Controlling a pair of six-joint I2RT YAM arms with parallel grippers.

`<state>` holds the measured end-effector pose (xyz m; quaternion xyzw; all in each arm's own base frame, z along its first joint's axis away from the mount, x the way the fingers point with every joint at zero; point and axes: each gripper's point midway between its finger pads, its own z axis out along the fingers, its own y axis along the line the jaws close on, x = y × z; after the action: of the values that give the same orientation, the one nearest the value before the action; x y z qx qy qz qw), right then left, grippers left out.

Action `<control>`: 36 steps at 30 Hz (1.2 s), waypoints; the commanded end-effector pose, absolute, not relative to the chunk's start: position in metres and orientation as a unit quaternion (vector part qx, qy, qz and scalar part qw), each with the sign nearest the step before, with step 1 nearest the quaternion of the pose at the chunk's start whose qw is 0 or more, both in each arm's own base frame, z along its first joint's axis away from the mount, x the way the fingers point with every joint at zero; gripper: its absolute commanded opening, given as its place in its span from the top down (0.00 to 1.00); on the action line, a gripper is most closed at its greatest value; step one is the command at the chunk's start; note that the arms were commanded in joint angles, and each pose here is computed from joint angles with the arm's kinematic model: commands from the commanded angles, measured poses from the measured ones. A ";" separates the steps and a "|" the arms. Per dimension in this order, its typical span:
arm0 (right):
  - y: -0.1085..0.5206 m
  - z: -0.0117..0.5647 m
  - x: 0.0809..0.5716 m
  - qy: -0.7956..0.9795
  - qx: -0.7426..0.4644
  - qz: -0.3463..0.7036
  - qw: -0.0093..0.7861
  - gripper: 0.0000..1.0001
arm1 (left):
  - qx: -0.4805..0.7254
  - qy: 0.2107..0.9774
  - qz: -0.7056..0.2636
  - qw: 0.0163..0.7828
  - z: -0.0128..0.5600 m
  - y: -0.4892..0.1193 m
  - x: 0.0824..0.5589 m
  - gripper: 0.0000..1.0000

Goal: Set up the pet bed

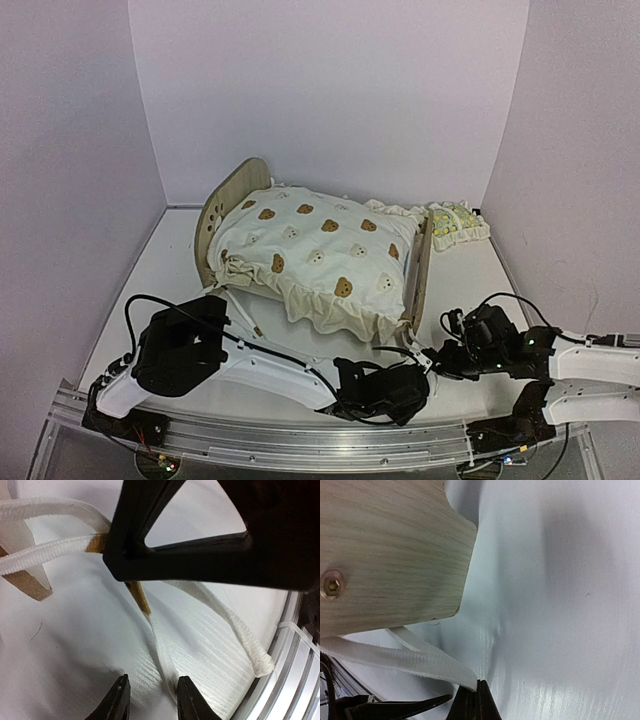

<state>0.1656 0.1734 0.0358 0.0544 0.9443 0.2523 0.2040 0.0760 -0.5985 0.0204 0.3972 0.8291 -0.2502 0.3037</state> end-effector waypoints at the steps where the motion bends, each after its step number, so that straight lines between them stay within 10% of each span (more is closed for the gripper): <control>1: 0.200 0.076 0.181 0.918 0.038 0.315 0.239 1.00 | 0.440 0.827 -0.215 0.275 -0.008 -0.589 0.051 0.69; 10: 0.199 0.076 0.181 0.919 0.040 0.311 0.239 1.00 | 0.440 0.822 -0.222 0.285 0.002 -0.594 0.036 0.52; 25: 0.197 0.073 0.182 0.921 0.040 0.304 0.241 1.00 | 0.453 0.817 -0.225 0.277 -0.001 -0.600 0.019 0.55; 36: 0.198 0.075 0.181 0.919 0.042 0.312 0.239 1.00 | 0.449 0.820 -0.183 0.303 -0.020 -0.592 0.029 1.00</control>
<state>0.1625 0.1815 0.0433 0.0365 0.9409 0.2704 0.2006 0.0791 -0.5950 0.0158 0.3765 0.8374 -0.1944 0.3454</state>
